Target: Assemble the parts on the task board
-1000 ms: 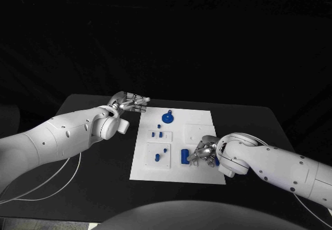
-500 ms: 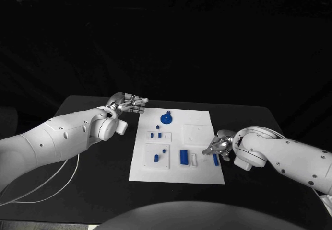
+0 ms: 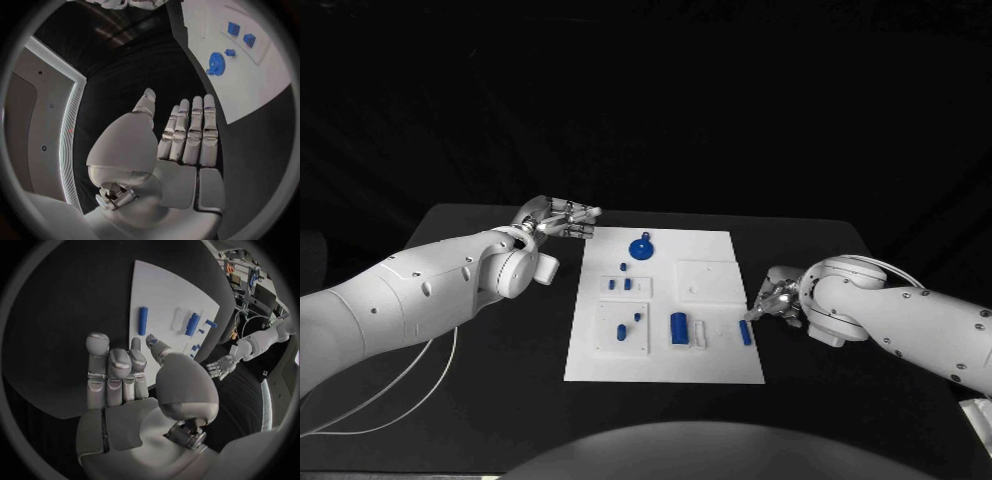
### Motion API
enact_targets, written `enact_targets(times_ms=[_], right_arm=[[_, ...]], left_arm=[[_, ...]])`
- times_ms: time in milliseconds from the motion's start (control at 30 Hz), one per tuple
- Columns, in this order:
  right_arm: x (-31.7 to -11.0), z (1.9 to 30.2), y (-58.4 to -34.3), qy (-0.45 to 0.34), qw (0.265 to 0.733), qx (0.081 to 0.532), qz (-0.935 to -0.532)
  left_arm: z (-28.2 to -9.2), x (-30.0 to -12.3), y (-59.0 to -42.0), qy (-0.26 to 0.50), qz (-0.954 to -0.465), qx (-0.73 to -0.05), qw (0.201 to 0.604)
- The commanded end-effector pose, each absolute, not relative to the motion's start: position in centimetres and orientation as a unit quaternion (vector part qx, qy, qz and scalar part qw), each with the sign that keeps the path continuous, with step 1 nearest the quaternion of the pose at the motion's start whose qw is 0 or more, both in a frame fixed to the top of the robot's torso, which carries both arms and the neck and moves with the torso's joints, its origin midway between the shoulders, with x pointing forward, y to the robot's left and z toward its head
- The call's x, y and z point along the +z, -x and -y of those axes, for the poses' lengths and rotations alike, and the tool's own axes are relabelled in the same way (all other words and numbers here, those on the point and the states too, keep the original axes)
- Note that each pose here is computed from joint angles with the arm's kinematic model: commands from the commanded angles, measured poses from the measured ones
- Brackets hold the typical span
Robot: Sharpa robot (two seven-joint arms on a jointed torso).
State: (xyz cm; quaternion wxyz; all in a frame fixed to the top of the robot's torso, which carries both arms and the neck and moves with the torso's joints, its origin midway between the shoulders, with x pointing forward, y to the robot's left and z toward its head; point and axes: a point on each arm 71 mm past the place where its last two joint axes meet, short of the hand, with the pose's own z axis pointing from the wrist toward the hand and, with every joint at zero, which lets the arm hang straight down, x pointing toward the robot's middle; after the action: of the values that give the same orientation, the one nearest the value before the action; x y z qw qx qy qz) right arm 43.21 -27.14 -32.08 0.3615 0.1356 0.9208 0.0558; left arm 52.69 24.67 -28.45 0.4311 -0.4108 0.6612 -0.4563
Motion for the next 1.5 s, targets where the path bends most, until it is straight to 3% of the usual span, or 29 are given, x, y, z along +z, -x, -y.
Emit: enact_targets(times_ms=[33, 1500], right_arm=[[-32.3, 27.2, -43.0, -0.097, 0.357, 0.029, -0.929], [-36.4, 24.6, -41.2, -0.066, 0.332, 0.014, -0.941]], left_arm=[[-24.4, -28.4, -52.7, 0.409, -0.660, -0.464, 0.427], [-24.3, -28.5, -52.7, 0.410, -0.663, -0.463, 0.422]])
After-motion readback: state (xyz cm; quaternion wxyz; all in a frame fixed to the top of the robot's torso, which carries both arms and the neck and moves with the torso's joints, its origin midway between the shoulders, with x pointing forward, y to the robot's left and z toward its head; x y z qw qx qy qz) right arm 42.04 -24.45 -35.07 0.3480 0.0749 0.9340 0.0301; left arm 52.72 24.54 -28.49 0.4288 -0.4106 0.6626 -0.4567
